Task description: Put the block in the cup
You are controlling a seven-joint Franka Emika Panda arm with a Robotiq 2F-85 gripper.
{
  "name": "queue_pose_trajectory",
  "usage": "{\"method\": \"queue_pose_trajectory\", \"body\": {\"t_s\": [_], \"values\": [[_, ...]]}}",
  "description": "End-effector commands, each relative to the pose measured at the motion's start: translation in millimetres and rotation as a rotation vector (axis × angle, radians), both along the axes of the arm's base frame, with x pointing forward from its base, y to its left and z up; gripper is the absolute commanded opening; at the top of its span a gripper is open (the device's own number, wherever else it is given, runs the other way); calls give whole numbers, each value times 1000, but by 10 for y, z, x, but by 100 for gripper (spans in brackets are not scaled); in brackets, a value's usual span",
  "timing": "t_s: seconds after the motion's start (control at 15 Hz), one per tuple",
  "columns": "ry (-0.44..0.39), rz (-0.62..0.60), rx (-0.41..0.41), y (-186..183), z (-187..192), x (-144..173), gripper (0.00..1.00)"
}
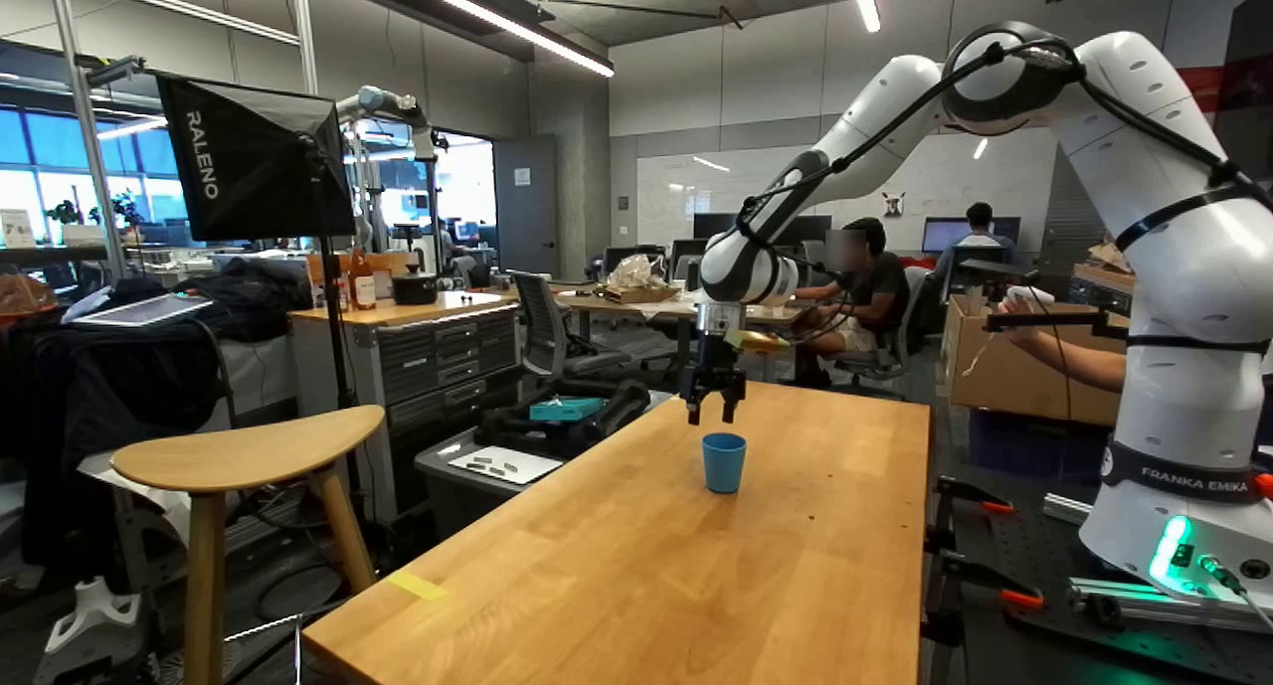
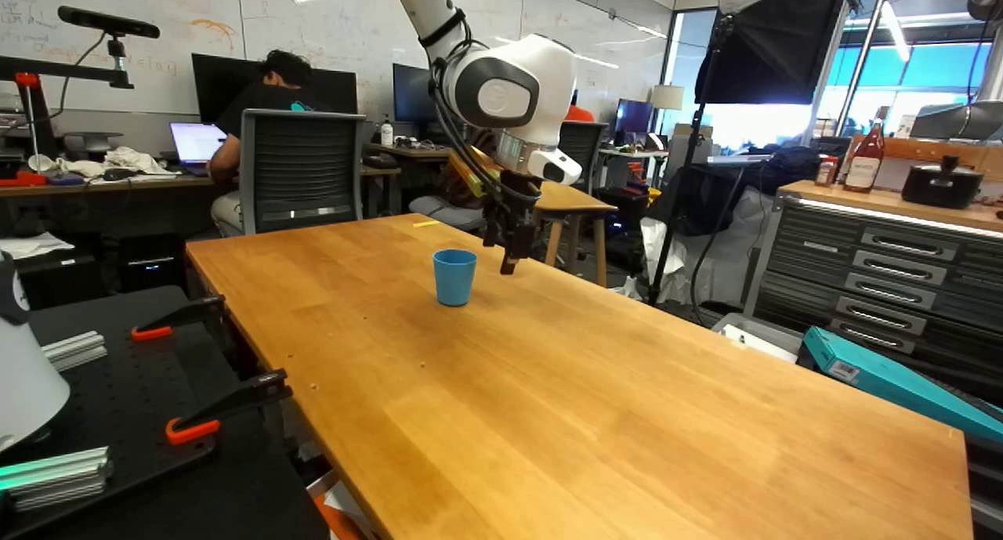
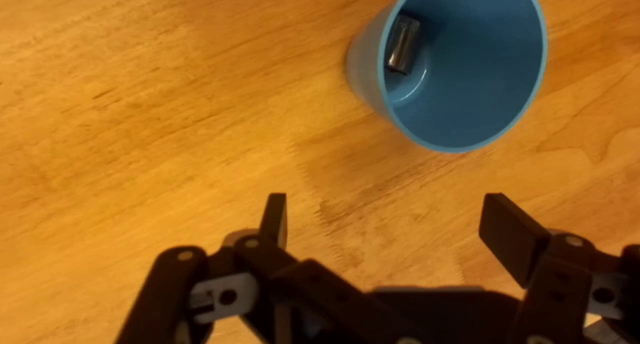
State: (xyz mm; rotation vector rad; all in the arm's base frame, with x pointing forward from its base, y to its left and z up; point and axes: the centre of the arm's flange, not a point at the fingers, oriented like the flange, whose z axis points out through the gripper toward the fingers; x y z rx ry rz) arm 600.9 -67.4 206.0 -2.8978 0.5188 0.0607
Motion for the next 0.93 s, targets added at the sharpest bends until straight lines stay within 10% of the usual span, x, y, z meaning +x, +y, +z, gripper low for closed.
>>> {"method": "queue_pose_trajectory", "body": {"t_s": [0.0,0.87], "values": [[-6,16,0,-75,123,173,100],[72,376,-75,-546,1621,-293,100]]}}
